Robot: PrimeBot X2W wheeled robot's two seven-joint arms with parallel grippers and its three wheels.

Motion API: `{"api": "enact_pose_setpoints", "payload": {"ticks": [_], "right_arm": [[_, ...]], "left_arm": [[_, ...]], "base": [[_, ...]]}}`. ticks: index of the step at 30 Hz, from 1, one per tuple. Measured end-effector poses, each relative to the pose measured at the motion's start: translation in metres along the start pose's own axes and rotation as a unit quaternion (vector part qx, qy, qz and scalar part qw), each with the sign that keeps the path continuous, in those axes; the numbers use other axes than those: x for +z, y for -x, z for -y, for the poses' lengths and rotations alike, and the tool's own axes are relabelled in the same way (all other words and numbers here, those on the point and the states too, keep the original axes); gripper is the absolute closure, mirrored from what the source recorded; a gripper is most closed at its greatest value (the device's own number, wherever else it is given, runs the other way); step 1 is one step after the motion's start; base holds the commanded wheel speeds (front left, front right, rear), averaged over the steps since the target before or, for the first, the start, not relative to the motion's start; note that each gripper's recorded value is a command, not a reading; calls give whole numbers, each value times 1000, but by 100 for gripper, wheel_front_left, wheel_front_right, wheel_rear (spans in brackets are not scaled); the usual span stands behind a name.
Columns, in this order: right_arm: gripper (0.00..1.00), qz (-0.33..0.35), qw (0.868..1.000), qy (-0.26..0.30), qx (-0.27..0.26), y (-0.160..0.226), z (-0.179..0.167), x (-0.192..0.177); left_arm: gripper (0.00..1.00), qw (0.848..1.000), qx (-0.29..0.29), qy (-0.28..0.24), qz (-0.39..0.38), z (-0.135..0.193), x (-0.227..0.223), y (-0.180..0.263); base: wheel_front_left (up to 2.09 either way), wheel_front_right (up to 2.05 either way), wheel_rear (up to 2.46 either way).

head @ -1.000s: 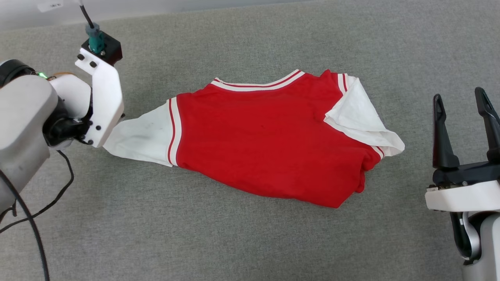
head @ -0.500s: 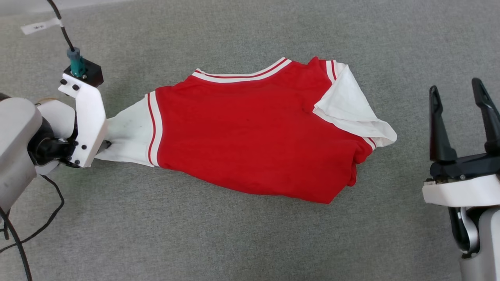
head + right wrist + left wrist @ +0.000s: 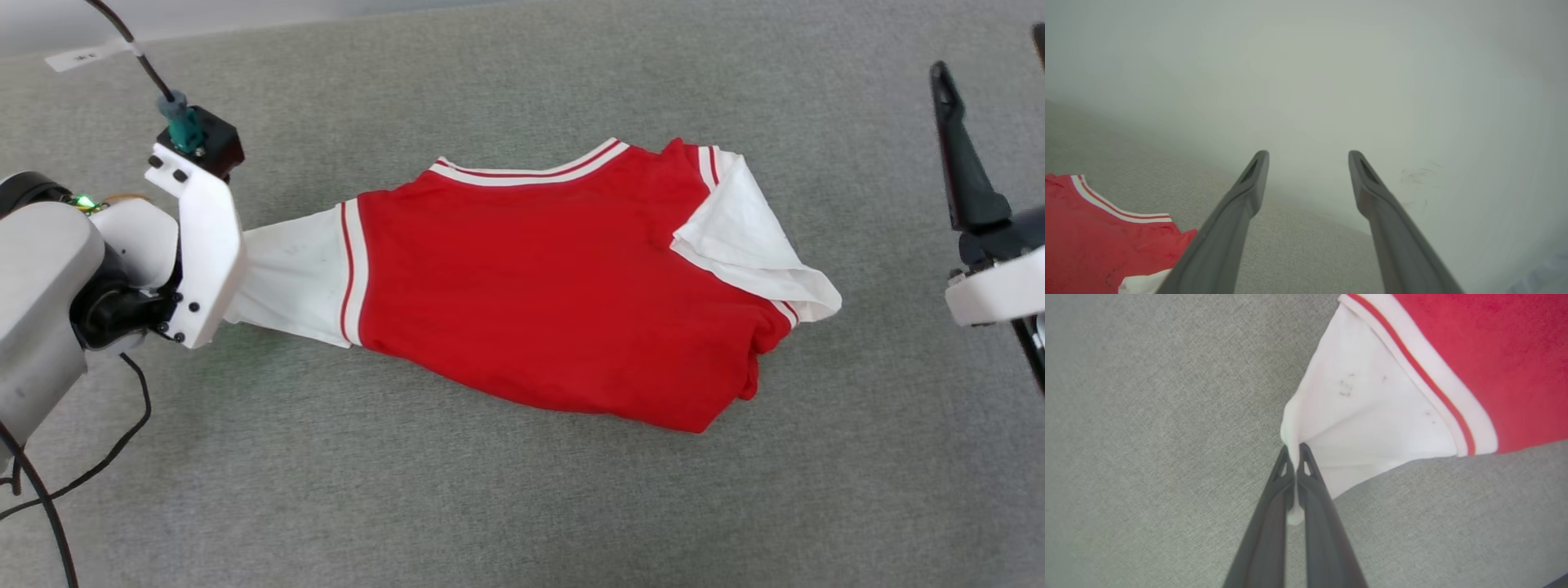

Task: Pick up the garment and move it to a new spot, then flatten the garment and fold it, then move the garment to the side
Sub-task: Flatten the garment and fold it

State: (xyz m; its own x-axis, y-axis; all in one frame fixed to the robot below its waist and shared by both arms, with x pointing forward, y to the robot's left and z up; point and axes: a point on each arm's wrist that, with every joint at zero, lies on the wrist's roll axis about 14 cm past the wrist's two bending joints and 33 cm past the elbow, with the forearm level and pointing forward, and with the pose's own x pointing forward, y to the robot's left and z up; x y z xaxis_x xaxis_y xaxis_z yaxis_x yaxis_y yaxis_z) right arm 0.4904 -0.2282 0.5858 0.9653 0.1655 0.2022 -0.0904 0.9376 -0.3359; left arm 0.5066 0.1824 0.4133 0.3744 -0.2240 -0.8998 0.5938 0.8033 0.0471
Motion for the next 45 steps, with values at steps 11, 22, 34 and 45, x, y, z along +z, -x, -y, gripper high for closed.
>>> {"api": "enact_pose_setpoints", "payload": {"ticks": [11, 22, 34, 45], "right_arm": [[0, -319, 931, -2, 177, -18, -41, -61], [0, -548, 799, -17, 248, -1, -63, -129], [0, -621, 728, -50, 288, 21, -111, -191], [100, -528, 803, -68, 269, -2, -104, -158]], "left_arm": [[100, 996, -4, -55, 63, 16, 9, 31], [100, 994, -6, -62, 91, 11, 18, 20], [100, 995, -12, -53, 88, 4, 12, -4], [100, 992, 8, -49, 120, -2, 24, 17]], "base": [[0, 0, 0], [0, 0, 0], [0, 0, 0], [0, 0, 0]]}}
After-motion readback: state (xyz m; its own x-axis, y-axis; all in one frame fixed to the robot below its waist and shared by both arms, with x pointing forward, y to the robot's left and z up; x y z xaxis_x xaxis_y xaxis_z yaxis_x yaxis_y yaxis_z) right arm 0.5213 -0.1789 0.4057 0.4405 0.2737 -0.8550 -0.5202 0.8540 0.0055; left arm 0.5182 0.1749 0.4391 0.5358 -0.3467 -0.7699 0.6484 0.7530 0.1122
